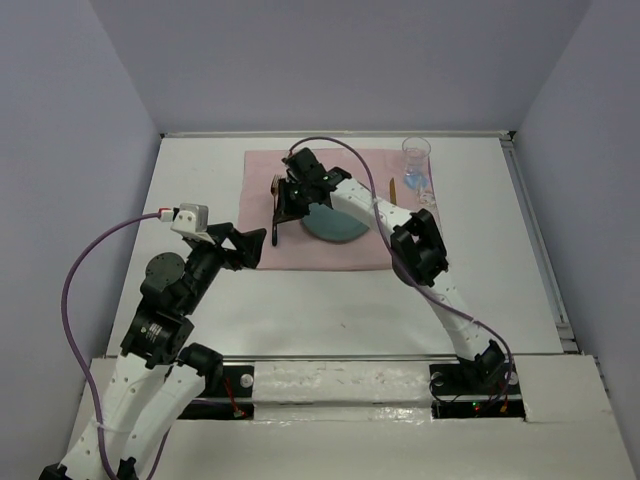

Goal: Set the dinner table for one person

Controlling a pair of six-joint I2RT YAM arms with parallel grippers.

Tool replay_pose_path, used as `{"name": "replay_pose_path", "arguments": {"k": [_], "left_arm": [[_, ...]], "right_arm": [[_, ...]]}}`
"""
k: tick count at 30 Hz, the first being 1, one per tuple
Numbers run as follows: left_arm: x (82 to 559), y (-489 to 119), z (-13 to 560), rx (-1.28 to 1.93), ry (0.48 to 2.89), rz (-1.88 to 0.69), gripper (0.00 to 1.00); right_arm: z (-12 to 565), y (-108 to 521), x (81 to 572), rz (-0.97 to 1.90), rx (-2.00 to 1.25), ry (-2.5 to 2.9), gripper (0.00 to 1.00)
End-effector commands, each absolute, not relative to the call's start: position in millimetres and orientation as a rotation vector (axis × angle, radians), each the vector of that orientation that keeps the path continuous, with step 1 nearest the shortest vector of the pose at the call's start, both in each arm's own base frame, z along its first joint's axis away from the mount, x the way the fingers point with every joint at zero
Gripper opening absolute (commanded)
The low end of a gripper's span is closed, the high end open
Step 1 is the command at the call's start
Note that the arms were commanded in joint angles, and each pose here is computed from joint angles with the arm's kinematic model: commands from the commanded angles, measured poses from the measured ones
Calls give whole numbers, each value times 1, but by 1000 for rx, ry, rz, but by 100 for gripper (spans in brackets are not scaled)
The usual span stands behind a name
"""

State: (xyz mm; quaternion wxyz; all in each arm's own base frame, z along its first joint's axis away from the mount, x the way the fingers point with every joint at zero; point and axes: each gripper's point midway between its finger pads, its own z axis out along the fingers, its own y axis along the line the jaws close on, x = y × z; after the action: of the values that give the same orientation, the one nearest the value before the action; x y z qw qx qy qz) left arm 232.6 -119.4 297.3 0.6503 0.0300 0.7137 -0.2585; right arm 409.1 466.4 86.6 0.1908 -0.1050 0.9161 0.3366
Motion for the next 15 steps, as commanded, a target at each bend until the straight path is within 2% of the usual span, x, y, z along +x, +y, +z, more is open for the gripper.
{"name": "replay_pose_path", "arguments": {"k": [1,15], "left_arm": [[233,-118,324,61,1551,-599,93],[233,-120,324,66,1551,-606,93]], "right_arm": [[108,486,417,1035,-288,2500,0],[93,486,436,948,-236,2480,0]]}}
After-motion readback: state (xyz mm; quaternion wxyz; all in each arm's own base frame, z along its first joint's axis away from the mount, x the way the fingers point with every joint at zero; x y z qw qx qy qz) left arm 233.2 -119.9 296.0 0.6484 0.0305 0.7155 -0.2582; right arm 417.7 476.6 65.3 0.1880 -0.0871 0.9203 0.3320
